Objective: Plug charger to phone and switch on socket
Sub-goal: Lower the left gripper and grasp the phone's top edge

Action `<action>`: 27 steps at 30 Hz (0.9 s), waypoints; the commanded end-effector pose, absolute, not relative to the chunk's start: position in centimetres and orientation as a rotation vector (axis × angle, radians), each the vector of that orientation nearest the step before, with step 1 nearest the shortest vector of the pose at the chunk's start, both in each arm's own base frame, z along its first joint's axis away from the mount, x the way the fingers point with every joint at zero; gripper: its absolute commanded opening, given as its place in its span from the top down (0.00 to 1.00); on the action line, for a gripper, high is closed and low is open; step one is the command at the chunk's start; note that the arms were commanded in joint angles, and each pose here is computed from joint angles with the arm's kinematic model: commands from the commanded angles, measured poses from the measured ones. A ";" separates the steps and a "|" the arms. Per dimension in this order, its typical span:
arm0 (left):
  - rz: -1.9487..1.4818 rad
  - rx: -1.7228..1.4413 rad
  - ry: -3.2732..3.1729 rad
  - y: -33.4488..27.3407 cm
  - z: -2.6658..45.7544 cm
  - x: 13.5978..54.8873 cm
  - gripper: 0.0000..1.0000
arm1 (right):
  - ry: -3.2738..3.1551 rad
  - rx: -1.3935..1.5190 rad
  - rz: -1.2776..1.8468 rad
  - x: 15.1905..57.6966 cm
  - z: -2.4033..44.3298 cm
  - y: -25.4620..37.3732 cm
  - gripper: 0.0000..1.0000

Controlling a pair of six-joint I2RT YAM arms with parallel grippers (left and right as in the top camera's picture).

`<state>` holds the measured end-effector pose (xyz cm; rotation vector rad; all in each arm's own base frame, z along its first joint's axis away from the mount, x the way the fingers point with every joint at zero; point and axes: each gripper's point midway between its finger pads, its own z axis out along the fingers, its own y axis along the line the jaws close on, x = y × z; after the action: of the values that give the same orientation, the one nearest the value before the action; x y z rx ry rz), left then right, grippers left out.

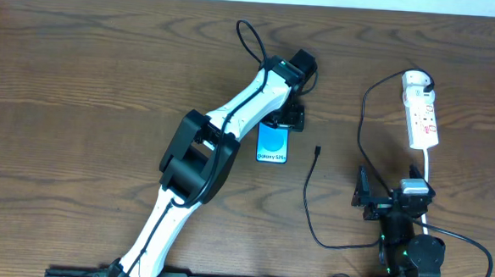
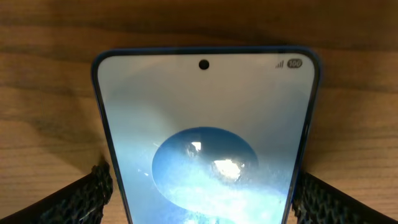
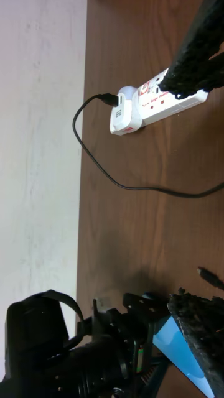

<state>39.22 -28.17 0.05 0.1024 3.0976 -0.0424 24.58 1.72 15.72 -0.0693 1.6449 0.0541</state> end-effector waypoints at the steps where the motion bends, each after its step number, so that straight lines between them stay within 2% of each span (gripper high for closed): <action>1: 0.059 0.090 3.102 -27.0 -1.9 39.6 0.06 | 1.646 -0.075 0.048 24.6 15.6 1.8 0.01; 27: 0.006 0.088 3.189 -27.2 -1.9 37.9 0.07 | 1.646 -0.075 0.048 24.6 15.6 1.8 0.01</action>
<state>38.44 -27.82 0.03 0.0939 3.1397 -0.0408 24.58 1.72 15.72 -0.0693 1.6449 0.0541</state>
